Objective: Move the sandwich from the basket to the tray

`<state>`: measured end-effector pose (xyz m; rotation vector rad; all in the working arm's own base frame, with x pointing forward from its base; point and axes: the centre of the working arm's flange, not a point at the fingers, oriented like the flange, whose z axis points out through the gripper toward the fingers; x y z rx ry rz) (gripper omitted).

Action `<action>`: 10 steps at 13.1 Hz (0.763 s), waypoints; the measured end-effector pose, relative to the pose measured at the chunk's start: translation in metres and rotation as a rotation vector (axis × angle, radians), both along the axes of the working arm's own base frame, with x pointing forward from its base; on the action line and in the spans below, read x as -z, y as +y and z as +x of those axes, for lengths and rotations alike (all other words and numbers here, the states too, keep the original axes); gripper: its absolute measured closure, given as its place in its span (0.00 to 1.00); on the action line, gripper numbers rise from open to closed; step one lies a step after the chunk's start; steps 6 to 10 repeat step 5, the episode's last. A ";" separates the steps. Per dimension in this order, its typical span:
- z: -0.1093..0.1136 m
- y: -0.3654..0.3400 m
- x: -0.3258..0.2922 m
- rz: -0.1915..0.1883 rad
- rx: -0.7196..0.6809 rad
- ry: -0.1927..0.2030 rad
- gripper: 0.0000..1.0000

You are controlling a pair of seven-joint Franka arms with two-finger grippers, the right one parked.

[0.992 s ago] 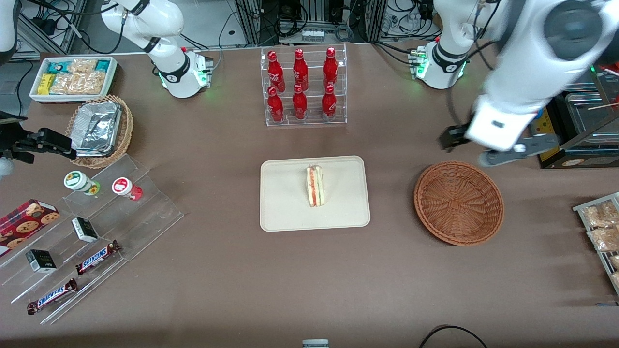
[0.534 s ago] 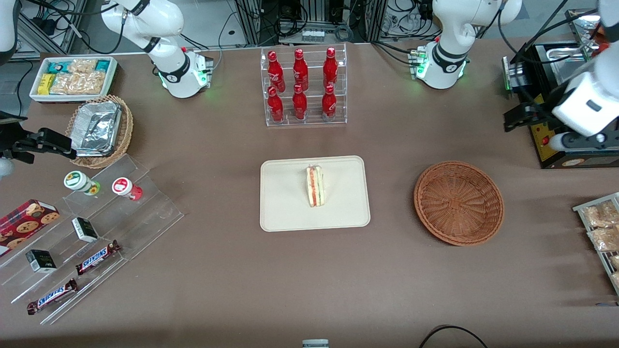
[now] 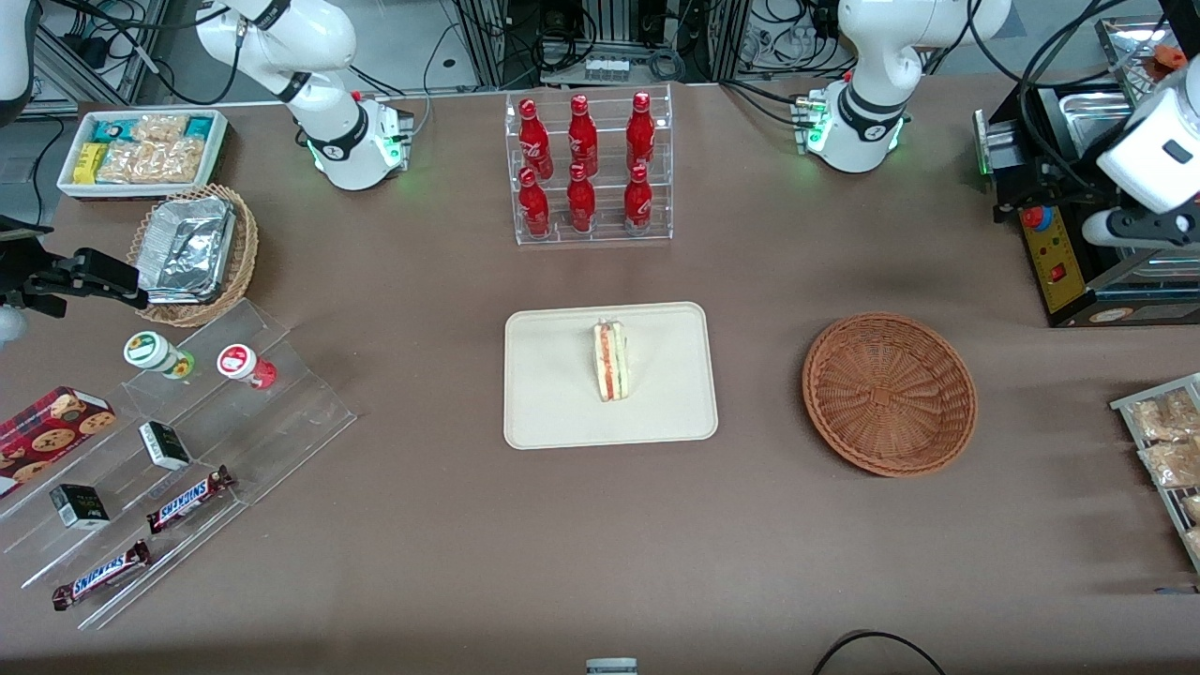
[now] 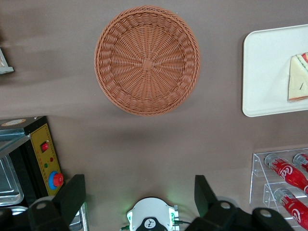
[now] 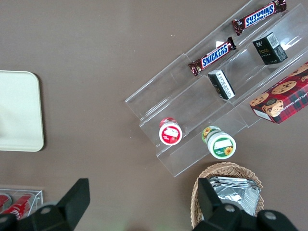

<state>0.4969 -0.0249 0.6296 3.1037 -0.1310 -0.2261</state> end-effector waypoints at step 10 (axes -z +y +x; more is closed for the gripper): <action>0.006 -0.001 -0.020 0.000 0.002 -0.066 0.00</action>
